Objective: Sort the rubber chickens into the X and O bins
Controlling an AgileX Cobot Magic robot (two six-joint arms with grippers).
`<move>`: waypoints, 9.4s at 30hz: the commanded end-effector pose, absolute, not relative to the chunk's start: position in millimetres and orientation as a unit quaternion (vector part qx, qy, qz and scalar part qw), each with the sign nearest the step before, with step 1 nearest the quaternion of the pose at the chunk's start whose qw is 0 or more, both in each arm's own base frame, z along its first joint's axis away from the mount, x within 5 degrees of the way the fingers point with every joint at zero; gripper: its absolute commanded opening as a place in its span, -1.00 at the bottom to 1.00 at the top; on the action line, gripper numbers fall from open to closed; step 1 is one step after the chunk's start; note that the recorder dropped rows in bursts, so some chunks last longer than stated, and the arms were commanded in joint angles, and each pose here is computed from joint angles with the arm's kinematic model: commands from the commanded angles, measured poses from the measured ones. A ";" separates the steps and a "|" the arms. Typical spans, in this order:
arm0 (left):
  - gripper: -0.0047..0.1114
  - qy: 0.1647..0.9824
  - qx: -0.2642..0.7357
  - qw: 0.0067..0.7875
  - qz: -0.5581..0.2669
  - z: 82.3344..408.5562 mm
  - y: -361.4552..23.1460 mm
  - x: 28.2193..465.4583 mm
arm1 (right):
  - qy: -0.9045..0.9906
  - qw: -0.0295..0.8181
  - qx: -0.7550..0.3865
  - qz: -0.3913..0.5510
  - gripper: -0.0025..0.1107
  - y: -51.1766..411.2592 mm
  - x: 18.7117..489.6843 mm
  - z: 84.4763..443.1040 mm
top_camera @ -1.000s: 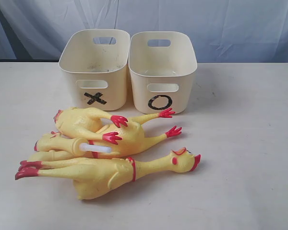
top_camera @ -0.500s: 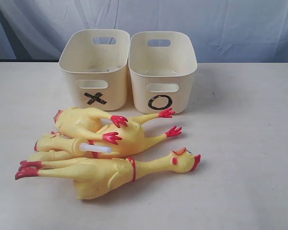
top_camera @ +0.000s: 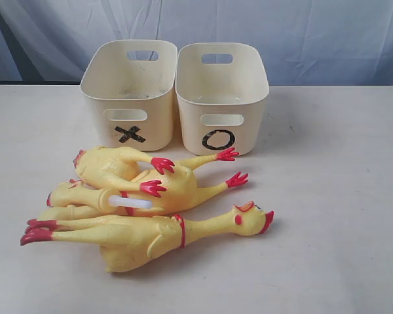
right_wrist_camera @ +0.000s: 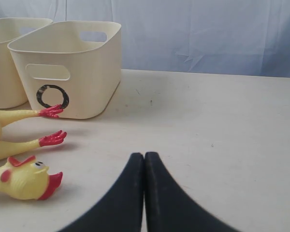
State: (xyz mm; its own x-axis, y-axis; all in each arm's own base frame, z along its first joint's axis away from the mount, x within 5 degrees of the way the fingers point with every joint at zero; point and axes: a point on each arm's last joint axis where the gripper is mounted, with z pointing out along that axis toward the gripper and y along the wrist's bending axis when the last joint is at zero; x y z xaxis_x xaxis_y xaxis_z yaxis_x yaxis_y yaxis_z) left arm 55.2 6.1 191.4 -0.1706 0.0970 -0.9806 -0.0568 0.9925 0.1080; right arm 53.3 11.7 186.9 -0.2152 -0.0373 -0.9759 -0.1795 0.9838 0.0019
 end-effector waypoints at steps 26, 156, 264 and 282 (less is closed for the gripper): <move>-0.92 0.757 0.012 0.651 0.057 191.9 5.9 55.3 | 0.775 0.625 -0.071 0.058 -0.96 11.8 53.2 186.1; -0.09 0.681 0.617 0.370 -0.133 190.6 -159.5 211.9 | 0.775 0.625 -0.066 0.065 -0.96 12.2 53.1 186.1; -0.92 0.641 0.506 0.572 0.076 309.3 -193.3 340.6 | 0.775 0.625 -0.061 0.072 -0.96 12.7 53.1 186.2; 0.16 0.679 0.420 0.576 0.173 310.3 -174.1 354.7 | 0.775 0.625 -0.061 0.072 -0.96 12.7 53.1 186.2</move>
